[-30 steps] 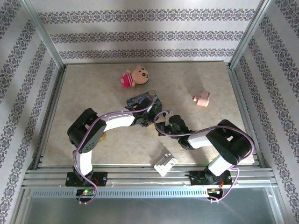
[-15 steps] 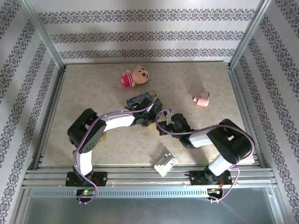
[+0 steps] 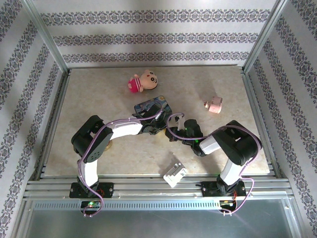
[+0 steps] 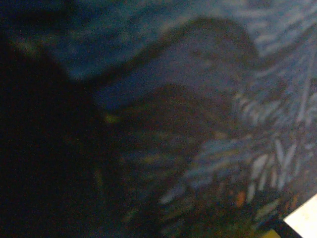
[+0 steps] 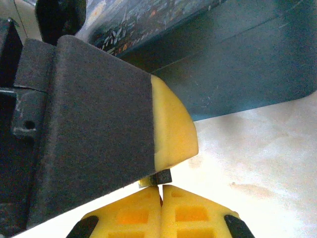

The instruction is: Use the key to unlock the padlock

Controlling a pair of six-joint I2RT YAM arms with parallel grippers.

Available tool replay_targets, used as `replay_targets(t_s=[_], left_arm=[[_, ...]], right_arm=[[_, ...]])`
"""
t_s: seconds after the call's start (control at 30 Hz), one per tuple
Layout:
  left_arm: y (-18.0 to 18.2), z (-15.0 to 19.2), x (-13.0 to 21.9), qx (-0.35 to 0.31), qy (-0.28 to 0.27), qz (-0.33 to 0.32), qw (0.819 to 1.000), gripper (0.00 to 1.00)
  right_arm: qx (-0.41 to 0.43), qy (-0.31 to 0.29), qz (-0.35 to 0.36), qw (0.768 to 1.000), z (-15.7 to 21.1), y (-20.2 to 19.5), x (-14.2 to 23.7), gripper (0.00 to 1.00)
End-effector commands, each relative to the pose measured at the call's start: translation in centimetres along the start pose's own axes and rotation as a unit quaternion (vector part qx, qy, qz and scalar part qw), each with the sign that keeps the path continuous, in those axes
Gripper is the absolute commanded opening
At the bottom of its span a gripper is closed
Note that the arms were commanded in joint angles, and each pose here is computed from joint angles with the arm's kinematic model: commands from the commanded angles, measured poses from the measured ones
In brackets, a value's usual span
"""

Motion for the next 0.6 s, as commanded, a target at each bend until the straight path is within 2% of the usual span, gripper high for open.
replay_targets(t_s=[0.0, 0.2, 0.47, 0.57], left_arm=[[-0.2, 5.2, 0.6, -0.011, 0.112, 0.009, 0.994, 0.0], [-0.3, 4.5, 1.2, -0.013, 0.089, 0.008, 0.996, 0.0], [0.3, 4.0, 1.0, -0.004, 0.083, 0.008, 0.997, 0.0], [0.5, 3.9, 0.8, -0.001, 0.084, 0.006, 0.996, 0.0]], right_arm=[[0.048, -0.143, -0.098, 0.984, -6.9, 5.2, 0.6, 0.11], [0.038, -0.129, -0.074, 0.988, -5.6, 3.9, 1.2, 0.25], [0.005, -0.107, -0.049, 0.993, -2.9, 2.2, 2.8, 0.29], [-0.005, -0.104, -0.05, 0.993, -2.4, 2.2, 3.3, 0.36]])
Point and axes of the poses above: each hand's point on the last joint's axis, 136 mm out from that joint toward the fingers, its own x axis back along the fingers, its own y axis along the line the jaws close on, z = x × y, the point moved 4 cm from there along x, back along the fingers, and after that the axes turned 7 degrees about -x, right-handed, at the moved point
